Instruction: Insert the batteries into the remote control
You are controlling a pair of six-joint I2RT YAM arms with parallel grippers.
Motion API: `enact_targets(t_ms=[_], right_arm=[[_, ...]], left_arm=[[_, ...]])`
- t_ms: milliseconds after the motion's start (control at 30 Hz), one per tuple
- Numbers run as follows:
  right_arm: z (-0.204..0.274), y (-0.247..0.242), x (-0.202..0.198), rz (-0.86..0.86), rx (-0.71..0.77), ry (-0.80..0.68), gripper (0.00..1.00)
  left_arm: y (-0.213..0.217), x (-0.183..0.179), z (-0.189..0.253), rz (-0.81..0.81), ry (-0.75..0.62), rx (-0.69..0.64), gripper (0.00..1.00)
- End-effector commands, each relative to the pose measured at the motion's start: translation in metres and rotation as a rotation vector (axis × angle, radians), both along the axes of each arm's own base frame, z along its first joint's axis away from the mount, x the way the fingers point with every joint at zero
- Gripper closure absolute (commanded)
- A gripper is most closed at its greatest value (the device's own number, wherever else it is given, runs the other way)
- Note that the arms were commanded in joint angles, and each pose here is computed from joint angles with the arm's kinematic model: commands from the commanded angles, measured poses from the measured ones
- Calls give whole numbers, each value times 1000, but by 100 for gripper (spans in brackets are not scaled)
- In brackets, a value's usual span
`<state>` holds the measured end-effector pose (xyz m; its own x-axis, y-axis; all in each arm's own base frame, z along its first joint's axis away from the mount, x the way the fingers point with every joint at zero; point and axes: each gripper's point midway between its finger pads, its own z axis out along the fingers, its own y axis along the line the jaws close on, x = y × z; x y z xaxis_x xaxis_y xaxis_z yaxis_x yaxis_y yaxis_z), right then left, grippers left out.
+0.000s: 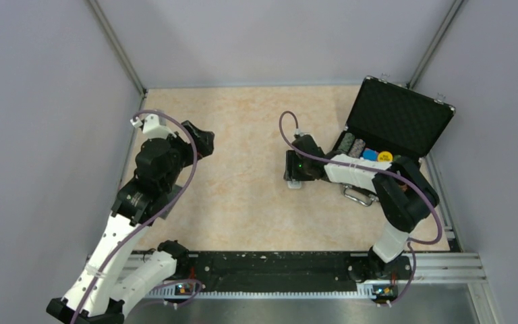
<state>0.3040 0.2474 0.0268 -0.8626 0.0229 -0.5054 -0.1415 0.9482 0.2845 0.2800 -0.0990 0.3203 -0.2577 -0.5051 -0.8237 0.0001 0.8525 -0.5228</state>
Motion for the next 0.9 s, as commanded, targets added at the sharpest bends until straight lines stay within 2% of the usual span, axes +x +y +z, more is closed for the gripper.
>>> enact_targets(t_ms=[0, 133, 233, 333, 433, 600, 867], right_arm=[[-5, -10, 15, -58, -113, -49, 75], [-12, -16, 17, -73, -162, -39, 63], [-14, -21, 18, -84, -193, -40, 45], [-10, -21, 18, -86, -198, -42, 38], [-5, -21, 19, -78, -200, -42, 34], [18, -25, 20, -94, -204, -71, 31], [124, -74, 0, -240, -149, -275, 27]], left_arm=[[2, -17, -7, -23, 45, 4, 1], [10, -26, -19, 19, 121, -2, 1], [14, -32, -29, 44, 180, -9, 1], [22, -35, -35, 114, 219, -44, 1], [24, -40, -41, 155, 272, -99, 1], [16, -49, -38, 76, 308, -63, 1], [8, -66, -15, -68, 213, -16, 1]])
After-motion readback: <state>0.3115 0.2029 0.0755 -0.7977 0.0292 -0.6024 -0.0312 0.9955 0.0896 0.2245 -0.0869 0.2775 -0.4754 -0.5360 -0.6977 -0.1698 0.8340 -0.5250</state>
